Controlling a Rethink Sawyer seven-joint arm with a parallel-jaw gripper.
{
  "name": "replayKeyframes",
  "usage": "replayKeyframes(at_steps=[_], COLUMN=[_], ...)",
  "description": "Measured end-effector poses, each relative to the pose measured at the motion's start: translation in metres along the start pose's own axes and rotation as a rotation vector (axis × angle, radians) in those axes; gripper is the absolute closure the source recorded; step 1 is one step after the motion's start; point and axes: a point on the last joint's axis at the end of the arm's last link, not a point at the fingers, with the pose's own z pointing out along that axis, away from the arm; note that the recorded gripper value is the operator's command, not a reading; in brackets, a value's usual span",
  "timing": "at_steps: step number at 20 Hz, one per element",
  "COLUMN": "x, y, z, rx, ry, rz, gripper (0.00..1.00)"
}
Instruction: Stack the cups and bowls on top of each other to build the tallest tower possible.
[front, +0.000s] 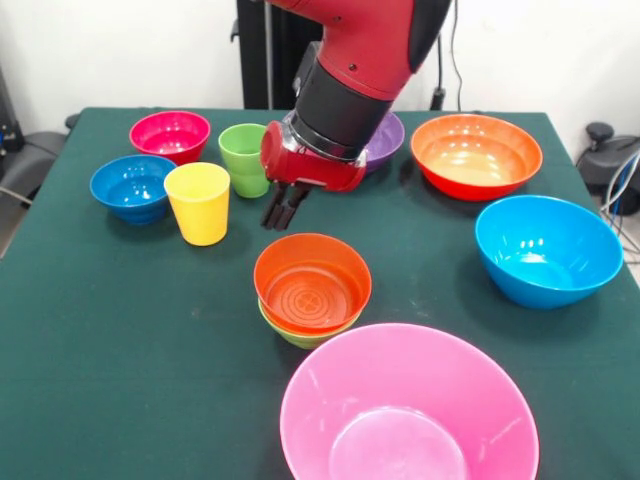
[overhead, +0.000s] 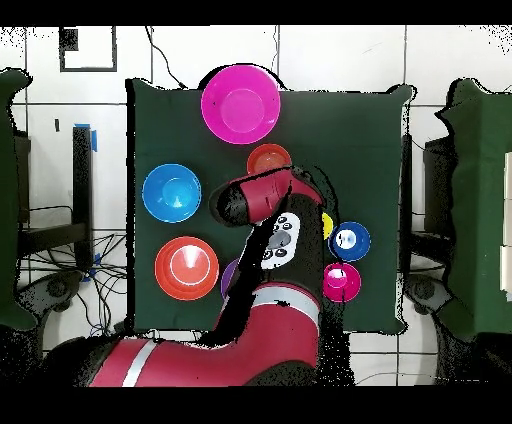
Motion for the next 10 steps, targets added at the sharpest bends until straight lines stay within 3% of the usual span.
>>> replayKeyframes(at_steps=[10], x=[0.005], y=[0.023], z=[-0.006], rx=[-0.004], ry=[0.003], rz=[-0.036], gripper=[1.00])
